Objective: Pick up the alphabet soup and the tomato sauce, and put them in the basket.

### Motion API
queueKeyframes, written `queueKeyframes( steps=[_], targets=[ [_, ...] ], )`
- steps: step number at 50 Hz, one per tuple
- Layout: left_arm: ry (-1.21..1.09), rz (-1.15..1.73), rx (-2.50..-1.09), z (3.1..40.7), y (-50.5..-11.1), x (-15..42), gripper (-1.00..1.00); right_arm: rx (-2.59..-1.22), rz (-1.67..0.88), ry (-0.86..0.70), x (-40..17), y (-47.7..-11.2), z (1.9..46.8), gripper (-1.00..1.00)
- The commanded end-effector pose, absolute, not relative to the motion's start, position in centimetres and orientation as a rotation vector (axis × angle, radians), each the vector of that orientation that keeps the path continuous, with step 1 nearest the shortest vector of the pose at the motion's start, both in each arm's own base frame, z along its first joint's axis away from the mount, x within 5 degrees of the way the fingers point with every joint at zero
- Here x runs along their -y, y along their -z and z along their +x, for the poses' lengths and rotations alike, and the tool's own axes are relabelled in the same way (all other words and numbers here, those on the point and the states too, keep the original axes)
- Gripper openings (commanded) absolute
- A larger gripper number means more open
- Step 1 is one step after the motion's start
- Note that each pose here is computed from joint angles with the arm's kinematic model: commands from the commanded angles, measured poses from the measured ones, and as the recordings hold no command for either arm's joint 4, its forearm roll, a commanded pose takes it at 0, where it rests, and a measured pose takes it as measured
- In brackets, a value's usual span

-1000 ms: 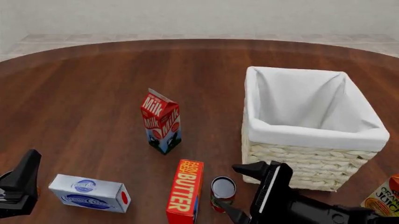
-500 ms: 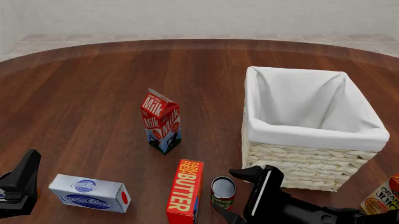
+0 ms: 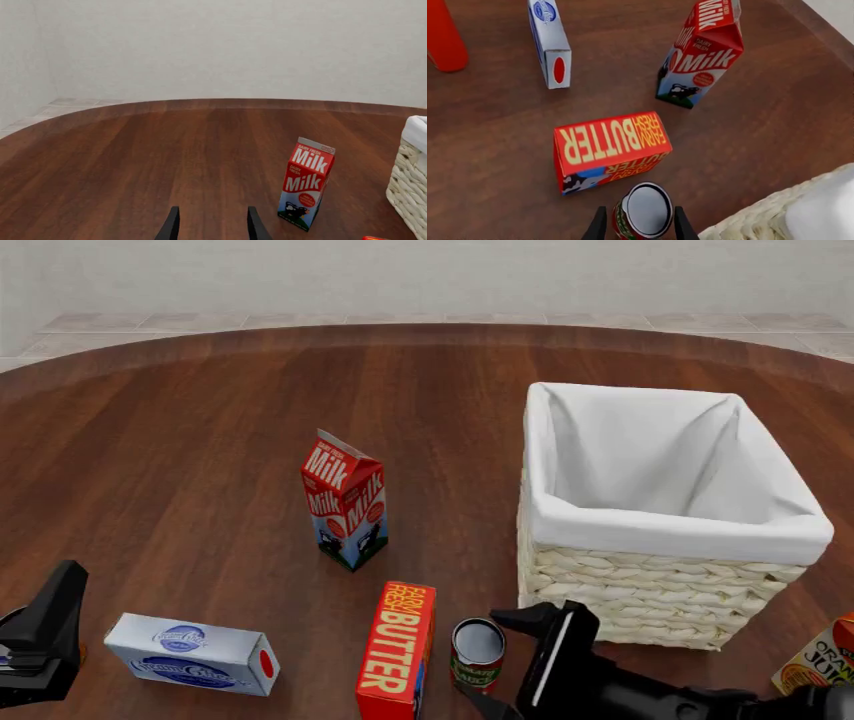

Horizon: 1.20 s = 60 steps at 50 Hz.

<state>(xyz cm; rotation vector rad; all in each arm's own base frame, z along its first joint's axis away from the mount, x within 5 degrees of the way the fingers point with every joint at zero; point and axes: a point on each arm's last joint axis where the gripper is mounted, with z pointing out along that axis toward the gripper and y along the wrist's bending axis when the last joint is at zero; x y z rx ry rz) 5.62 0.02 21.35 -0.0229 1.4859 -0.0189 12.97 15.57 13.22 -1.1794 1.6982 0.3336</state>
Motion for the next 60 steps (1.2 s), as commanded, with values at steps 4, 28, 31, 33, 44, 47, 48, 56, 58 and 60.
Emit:
queueKeyframes(
  steps=[4, 28, 31, 33, 44, 47, 48, 56, 58, 60],
  targets=[
    [0.019, -0.023, -1.486, 5.6, -21.3, 0.0, 1.0, -1.707, -1.183, -0.32, -15.5, -12.7, 13.2, 1.0],
    [0.019, -0.023, -1.486, 5.6, -21.3, 0.0, 1.0, -1.725, -1.186, -0.303, -15.5, -11.8, 13.6, 1.0],
    [0.019, -0.023, -1.486, 5.6, -21.3, 0.0, 1.0, -1.725, -1.187, -0.302, -15.5, -11.8, 13.6, 1.0],
    [0.019, -0.023, -1.486, 5.6, -21.3, 0.0, 1.0, -1.726, -1.187, -0.298, -15.5, -11.7, 13.6, 1.0],
    [0.019, -0.023, -1.486, 5.6, -21.3, 0.0, 1.0, -1.727, -1.196, -0.279, -15.3, -11.1, 13.8, 1.0],
    [0.019, -0.023, -1.486, 5.6, -21.4, 0.0, 1.0, -1.727, -1.199, -0.274, -15.3, -10.9, 13.8, 1.0],
    [0.019, -0.023, -1.486, 5.6, -21.3, 0.0, 1.0, -1.727, -1.201, -0.274, -15.3, -10.9, 13.8, 1.0],
    [0.019, -0.023, -1.486, 5.6, -21.3, 0.0, 1.0, -1.724, -1.213, -0.278, -15.4, -10.7, 13.7, 1.0],
    [0.019, -0.023, -1.486, 5.6, -21.4, 0.0, 1.0, -1.722, -1.22, -0.284, -15.5, -10.7, 13.6, 1.0],
    [0.019, -0.023, -1.486, 5.6, -21.3, 0.0, 1.0, -1.722, -1.222, -0.284, -15.6, -10.6, 13.6, 1.0]
  ],
)
